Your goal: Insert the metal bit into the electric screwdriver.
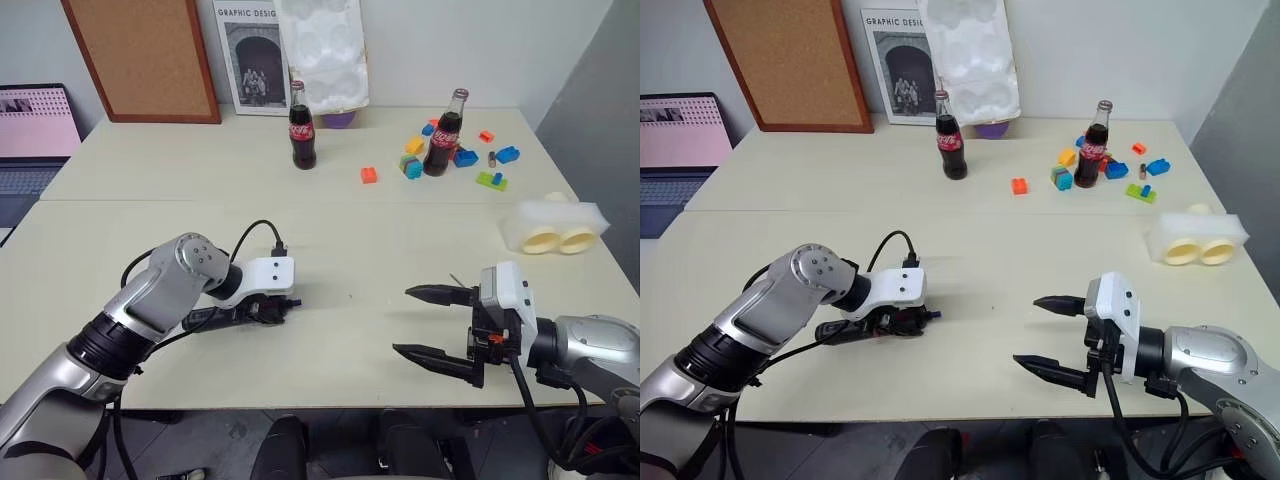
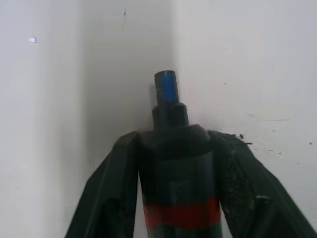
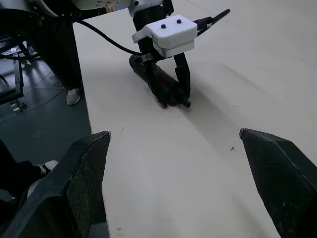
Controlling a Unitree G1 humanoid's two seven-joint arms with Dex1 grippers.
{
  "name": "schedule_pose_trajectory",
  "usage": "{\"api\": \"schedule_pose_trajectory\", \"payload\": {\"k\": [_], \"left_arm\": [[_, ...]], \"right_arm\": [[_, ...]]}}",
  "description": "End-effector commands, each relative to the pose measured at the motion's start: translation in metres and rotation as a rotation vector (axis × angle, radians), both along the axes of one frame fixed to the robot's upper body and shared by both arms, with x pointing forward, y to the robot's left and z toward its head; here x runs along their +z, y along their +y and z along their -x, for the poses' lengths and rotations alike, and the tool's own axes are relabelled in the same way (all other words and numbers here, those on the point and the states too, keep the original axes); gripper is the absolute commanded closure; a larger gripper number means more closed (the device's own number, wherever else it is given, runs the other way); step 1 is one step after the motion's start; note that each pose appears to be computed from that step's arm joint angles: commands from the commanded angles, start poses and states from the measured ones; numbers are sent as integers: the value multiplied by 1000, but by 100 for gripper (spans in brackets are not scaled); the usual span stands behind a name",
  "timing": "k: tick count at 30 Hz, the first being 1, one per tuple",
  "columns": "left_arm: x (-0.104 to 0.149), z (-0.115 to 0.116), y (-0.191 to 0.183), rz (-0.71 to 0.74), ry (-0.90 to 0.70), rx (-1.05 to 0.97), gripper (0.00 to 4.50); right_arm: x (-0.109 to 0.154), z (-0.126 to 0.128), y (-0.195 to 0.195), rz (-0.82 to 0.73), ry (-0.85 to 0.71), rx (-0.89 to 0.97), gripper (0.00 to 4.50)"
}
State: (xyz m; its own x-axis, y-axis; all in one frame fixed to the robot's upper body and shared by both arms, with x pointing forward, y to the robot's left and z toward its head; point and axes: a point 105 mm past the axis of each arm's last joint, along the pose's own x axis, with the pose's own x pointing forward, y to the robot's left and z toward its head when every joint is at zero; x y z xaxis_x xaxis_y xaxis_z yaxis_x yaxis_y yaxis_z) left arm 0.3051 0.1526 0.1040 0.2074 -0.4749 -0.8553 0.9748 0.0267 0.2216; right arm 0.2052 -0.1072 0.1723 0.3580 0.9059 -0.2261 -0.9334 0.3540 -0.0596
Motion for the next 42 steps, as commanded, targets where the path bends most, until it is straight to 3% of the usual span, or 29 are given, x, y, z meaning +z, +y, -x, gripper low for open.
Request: {"api": "schedule_pose_trajectory", "payload": {"k": [1, 7, 11, 16, 21, 27, 31, 35, 42], "left_arm": [[-7, -1, 7, -46, -20, 5, 281], [-3, -2, 14, -62, -47, -18, 281], [14, -12, 7, -2, -121, -21, 281], [52, -34, -26, 220, -239, -1, 282], [132, -71, -85, 734, -423, 156, 283], [168, -83, -110, 1053, -480, 283, 283], [169, -82, -118, 1125, -496, 297, 283], [143, -75, -124, 1222, -490, 362, 283], [118, -64, -127, 1222, -489, 398, 283]], "right_arm": [[7, 6, 2, 7, -34, 19, 13], [9, 5, 1, 11, -43, 22, 13], [14, 3, -1, 3, -55, 19, 13], [20, 0, -5, -7, -66, 8, 13], [39, -9, -11, -40, -112, -20, 13], [53, -21, -23, -30, -151, -75, 13], [56, -25, -26, -22, -163, -89, 13], [67, -30, -22, -31, -214, -100, 13], [72, -27, -11, -37, -205, -50, 13]]}}
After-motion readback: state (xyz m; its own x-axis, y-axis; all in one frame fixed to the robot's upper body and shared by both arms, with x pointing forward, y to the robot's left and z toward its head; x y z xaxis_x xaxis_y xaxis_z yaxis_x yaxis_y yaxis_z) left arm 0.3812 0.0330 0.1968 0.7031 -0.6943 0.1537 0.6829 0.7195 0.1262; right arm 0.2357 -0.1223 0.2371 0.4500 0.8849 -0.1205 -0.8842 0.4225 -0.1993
